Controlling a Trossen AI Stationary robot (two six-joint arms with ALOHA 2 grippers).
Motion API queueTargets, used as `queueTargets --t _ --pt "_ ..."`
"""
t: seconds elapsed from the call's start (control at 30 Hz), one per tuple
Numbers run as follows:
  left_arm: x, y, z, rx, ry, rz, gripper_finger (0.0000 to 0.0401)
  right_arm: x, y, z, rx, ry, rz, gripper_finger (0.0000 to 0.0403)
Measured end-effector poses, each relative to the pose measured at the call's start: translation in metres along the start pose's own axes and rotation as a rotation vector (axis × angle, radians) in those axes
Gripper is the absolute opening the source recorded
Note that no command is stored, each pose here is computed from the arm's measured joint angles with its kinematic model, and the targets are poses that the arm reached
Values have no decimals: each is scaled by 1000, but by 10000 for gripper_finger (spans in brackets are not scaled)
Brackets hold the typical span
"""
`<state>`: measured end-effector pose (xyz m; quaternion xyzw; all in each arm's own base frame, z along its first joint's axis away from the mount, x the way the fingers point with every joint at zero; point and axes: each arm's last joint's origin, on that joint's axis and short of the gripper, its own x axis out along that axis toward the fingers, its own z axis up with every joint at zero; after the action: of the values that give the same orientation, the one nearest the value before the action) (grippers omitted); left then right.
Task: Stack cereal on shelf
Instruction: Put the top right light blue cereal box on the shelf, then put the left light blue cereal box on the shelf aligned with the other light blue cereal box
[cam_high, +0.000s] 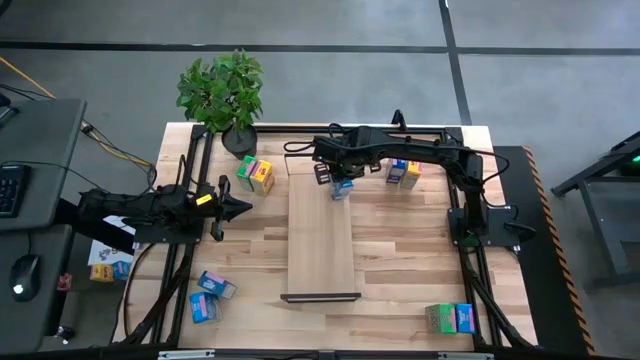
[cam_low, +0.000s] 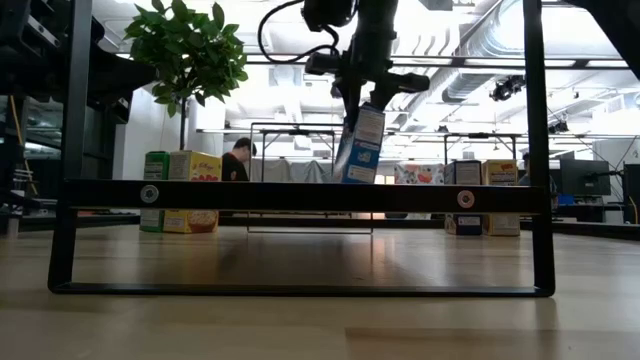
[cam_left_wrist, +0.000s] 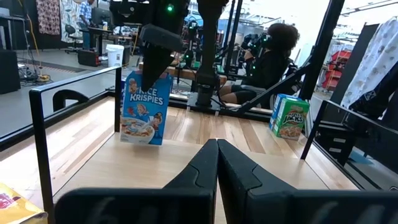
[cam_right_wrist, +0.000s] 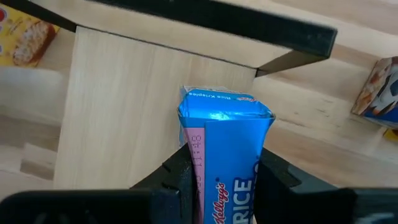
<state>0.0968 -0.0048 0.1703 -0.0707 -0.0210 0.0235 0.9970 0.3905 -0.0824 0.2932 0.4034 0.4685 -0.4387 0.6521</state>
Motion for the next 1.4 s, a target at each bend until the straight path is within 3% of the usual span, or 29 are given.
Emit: queueTargets --t 0.37,0.87,1.1,1.4 --pt "0 0 0 0 0 0 0 0 0 1 101 -32 -14 113" --pt "0 0 0 0 0 0 0 -1 3 -5 139 -36 -11 215" --pt "0 0 0 0 0 0 0 -5 3 -5 119 -24 -1 236" --pt "0 0 0 0 0 0 0 -38 8 4 26 -77 88 236"
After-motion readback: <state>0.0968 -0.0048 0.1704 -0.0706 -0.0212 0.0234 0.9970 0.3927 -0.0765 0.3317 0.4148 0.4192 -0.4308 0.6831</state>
